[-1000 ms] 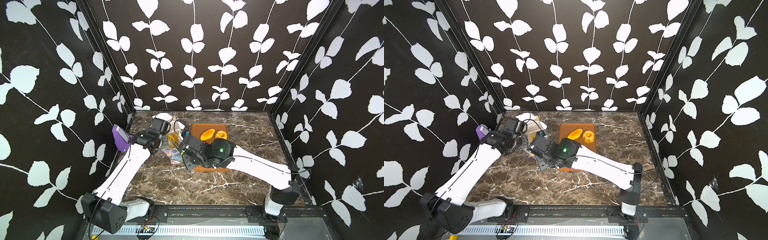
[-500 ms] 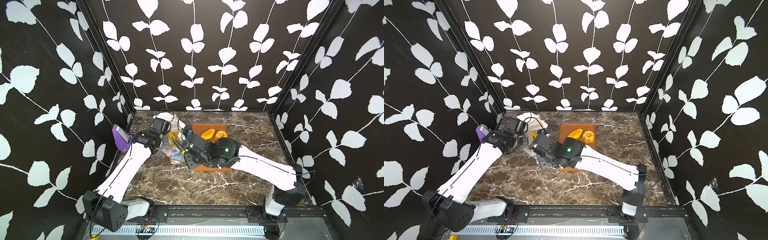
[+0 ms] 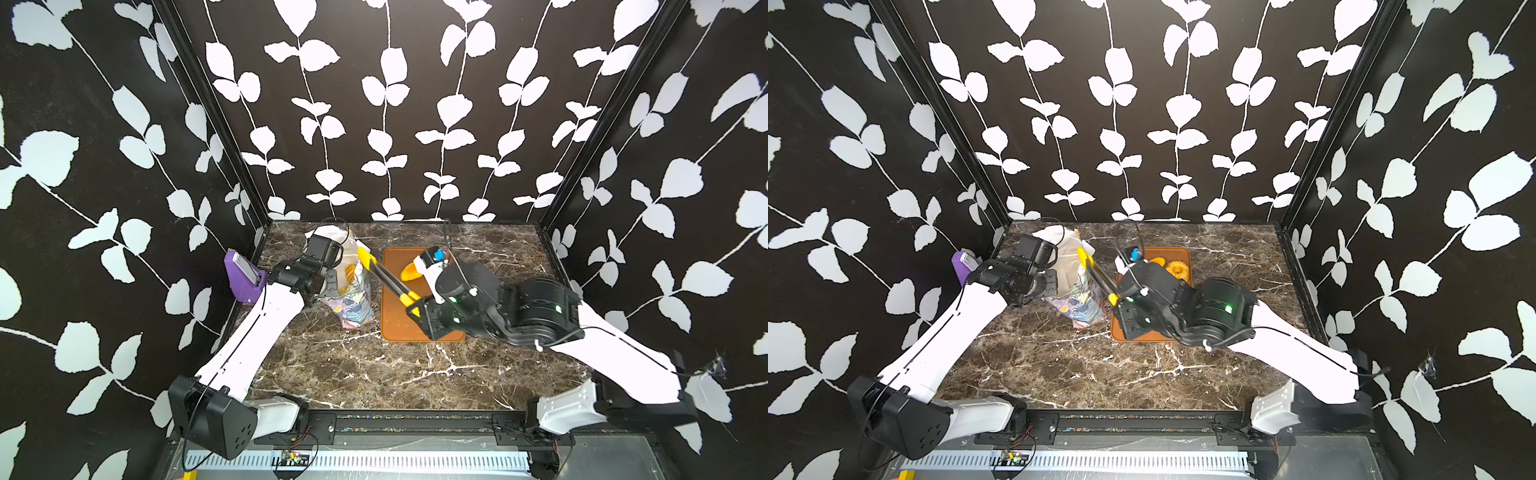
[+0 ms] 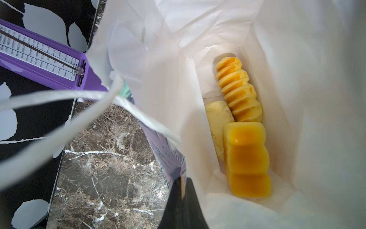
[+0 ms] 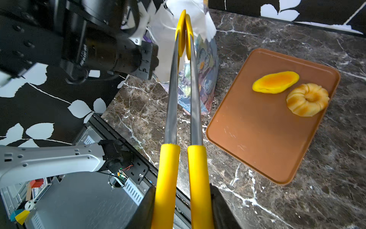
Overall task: Pack bread into a paper bag
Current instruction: Pick up the fake bread from the plate.
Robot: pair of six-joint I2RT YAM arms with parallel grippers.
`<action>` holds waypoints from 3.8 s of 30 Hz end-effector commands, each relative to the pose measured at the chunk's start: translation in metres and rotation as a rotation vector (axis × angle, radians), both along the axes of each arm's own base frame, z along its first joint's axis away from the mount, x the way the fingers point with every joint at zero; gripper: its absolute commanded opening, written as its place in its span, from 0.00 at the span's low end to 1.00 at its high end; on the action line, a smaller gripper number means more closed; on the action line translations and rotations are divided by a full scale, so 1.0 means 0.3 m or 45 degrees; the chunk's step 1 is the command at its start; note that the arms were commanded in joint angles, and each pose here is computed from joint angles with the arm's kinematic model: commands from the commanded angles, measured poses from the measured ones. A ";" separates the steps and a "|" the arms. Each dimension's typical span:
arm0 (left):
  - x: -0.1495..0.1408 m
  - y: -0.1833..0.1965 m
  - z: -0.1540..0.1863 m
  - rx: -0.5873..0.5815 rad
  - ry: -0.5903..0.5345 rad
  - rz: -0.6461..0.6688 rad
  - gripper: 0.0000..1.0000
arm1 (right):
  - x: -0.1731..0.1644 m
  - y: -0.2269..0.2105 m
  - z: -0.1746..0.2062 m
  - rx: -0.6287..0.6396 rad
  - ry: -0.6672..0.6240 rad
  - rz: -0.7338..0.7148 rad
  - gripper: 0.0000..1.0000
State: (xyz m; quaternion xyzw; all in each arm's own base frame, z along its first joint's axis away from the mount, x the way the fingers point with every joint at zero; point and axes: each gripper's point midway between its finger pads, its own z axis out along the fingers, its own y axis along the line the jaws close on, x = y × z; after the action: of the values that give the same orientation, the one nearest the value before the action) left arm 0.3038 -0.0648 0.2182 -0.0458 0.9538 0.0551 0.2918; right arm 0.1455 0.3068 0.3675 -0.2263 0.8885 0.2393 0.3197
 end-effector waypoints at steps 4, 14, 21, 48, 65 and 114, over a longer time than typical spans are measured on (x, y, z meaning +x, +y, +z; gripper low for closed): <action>0.009 -0.007 0.006 -0.007 0.000 -0.005 0.00 | 0.002 -0.161 -0.076 -0.028 0.009 -0.174 0.00; 0.008 -0.008 -0.002 -0.011 0.011 0.001 0.00 | 0.034 -0.329 -0.287 -0.193 0.012 -0.437 0.00; 0.005 -0.011 -0.006 -0.015 0.020 0.004 0.00 | 0.087 -0.335 -0.515 -0.332 0.093 -0.619 0.00; 0.001 0.000 0.004 0.000 0.017 0.014 0.00 | 0.161 -0.322 -0.744 -0.505 0.216 -0.716 0.20; 0.003 -0.001 -0.002 0.010 0.025 0.007 0.00 | 0.177 -0.317 -0.764 -0.489 0.226 -0.711 0.53; 0.078 -0.015 -0.027 0.081 0.075 -0.006 0.00 | 0.468 -0.314 -0.832 -0.620 0.286 -0.689 0.43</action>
State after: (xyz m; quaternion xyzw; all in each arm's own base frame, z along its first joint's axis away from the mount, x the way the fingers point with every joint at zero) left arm 0.3265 -0.0682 0.2068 -0.0393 0.9593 0.0872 0.2658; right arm 0.2729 0.2094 0.1054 -0.0291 0.9800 -0.0536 0.1895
